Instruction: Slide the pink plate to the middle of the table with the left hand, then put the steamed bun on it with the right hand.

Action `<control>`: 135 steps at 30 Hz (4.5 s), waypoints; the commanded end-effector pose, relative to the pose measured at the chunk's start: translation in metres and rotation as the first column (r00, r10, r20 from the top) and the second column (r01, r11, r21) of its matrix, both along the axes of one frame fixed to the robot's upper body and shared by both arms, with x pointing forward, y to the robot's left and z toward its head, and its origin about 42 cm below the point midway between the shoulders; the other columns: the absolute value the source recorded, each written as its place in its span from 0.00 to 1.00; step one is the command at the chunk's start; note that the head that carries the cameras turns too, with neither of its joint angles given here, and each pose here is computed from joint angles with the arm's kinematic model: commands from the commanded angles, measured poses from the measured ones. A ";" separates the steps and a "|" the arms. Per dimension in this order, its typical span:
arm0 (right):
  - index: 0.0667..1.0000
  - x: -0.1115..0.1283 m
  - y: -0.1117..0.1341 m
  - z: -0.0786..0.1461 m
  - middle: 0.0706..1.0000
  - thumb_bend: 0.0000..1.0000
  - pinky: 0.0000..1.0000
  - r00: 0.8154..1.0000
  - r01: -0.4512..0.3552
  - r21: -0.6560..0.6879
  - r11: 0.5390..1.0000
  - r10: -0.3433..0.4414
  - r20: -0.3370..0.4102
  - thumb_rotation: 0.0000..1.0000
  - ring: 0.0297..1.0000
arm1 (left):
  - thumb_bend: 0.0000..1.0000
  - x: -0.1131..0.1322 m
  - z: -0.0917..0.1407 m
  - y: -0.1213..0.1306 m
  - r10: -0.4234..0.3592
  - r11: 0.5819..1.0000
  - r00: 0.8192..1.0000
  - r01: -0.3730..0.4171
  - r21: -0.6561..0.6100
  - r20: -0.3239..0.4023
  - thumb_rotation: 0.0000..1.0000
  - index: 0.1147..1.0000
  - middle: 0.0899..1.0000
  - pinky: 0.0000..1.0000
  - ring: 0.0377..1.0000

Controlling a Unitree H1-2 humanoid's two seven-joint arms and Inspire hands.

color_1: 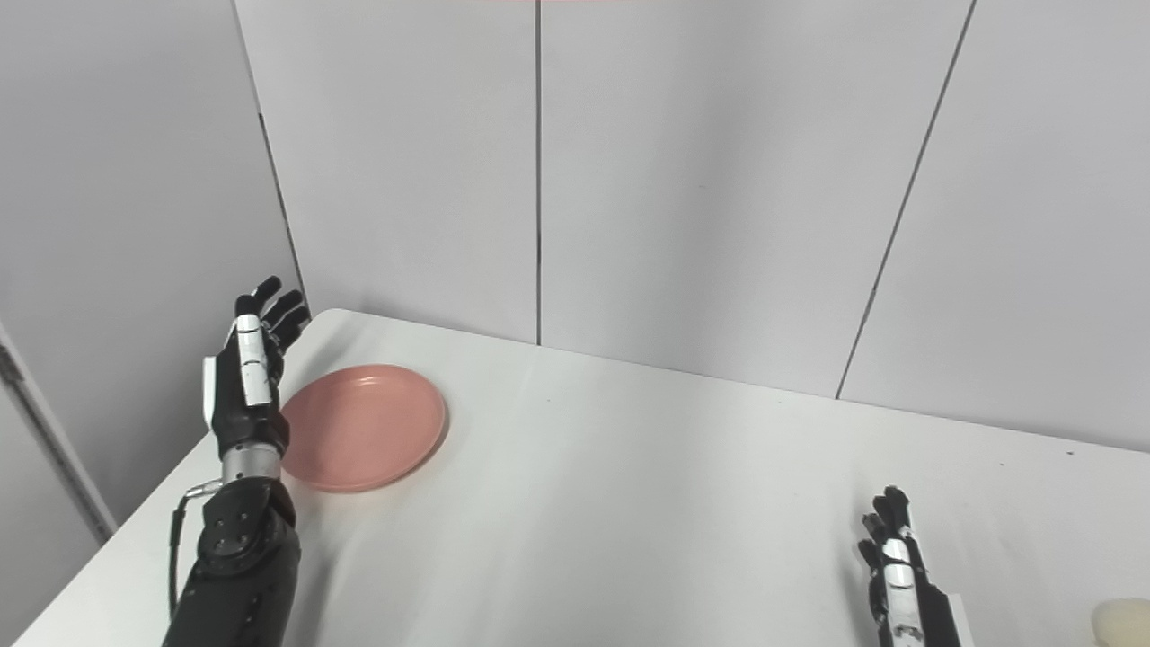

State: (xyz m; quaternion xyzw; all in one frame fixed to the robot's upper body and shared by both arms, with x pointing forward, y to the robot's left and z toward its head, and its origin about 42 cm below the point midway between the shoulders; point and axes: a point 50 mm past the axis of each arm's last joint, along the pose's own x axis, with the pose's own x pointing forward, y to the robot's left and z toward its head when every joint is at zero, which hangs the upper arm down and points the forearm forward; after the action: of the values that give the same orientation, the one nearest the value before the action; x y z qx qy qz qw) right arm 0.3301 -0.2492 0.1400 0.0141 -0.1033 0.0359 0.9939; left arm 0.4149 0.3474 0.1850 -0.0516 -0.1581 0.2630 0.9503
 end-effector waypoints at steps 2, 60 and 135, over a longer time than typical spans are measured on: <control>1.00 -0.002 0.002 0.003 1.00 0.30 1.00 1.000 -0.003 0.004 1.000 0.003 0.009 0.98 1.00 | 0.62 0.010 0.027 0.013 0.043 0.998 0.993 -0.048 0.044 0.111 1.00 0.80 0.79 0.92 0.81; 1.00 -0.004 0.005 0.008 1.00 0.23 1.00 0.999 0.025 -0.005 1.000 -0.025 0.022 1.00 1.00 | 0.67 0.026 -0.014 -0.003 -0.241 0.968 0.964 0.230 -0.101 -0.112 1.00 0.87 0.88 0.96 0.89; 0.91 0.027 0.001 0.058 0.86 0.56 0.82 0.910 0.355 -0.234 0.905 -0.278 0.306 0.63 0.85 | 0.60 -0.048 -0.060 -0.207 -0.766 0.633 0.623 0.774 -0.014 -0.157 1.00 0.92 0.93 0.96 0.94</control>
State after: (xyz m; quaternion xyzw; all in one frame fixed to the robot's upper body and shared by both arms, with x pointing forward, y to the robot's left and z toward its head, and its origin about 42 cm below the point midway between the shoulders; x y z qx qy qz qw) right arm 0.3503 -0.2423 0.1673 -0.1367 -0.1640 -0.0856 0.9732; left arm 0.3640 0.1415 0.1237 -0.0827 -0.0350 -0.1704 0.9813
